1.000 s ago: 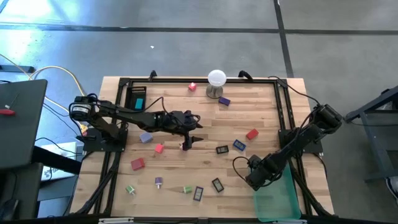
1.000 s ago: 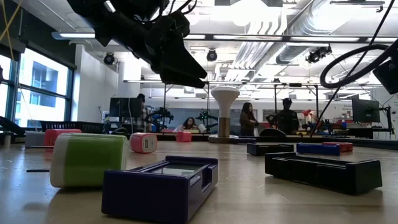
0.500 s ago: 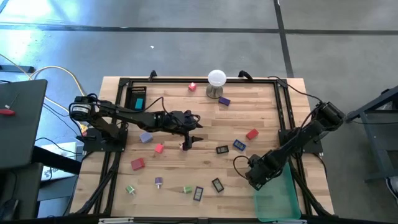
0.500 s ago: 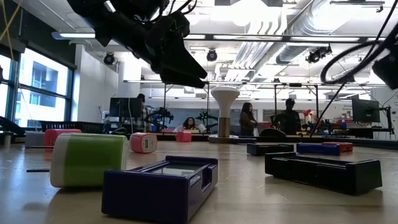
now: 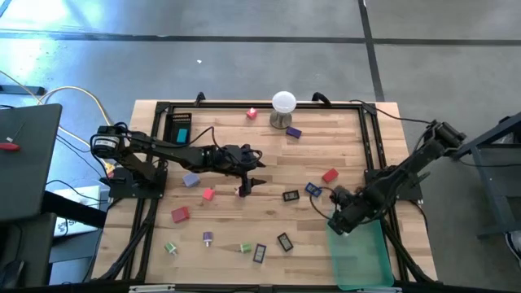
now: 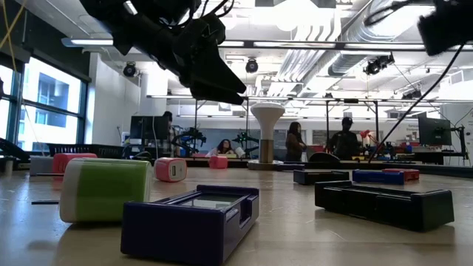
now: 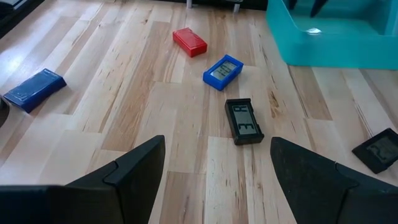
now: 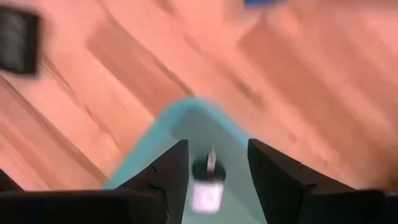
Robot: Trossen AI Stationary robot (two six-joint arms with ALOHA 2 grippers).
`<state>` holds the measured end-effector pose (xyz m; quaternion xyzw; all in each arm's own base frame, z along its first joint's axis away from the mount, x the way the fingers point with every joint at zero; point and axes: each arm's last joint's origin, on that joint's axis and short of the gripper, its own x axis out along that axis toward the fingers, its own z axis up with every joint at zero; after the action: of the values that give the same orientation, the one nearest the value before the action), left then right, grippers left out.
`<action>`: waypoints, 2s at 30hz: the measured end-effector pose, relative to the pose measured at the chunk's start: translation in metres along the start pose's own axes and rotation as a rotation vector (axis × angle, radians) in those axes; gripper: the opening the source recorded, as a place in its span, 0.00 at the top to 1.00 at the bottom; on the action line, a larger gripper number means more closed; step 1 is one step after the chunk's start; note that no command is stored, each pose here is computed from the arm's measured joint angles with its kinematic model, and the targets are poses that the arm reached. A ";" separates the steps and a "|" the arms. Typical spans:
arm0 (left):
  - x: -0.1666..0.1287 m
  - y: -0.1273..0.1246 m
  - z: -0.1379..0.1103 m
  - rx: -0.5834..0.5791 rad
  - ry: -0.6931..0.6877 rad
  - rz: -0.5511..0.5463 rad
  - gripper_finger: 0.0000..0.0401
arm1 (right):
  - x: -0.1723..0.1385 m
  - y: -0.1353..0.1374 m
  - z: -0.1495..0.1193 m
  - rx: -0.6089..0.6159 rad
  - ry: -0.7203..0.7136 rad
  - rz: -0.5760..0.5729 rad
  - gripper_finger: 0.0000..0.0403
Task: Pick & Place Office items
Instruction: Put the red digital clock into the black bin
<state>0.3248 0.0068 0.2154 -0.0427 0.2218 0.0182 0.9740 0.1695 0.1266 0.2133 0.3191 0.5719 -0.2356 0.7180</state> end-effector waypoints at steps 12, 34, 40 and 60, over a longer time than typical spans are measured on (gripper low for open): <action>0.000 0.000 0.000 0.000 0.004 0.000 0.29 | -0.019 -0.007 0.016 -0.115 -0.584 -0.046 0.62; 0.000 0.001 -0.004 0.002 0.043 0.006 0.29 | -0.018 -0.016 0.028 -0.513 -0.620 -0.290 0.12; 0.000 0.001 -0.004 0.002 0.042 0.006 0.29 | -0.021 -0.038 0.024 -0.760 -0.464 -0.542 0.02; 0.000 0.004 -0.005 -0.029 0.056 0.014 0.29 | -0.005 -0.065 0.095 -0.938 -0.115 -0.287 0.06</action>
<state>0.3222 0.0102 0.2104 -0.0556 0.2487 0.0273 0.9666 0.1865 0.0130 0.2192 -0.1340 0.6139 -0.0665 0.7751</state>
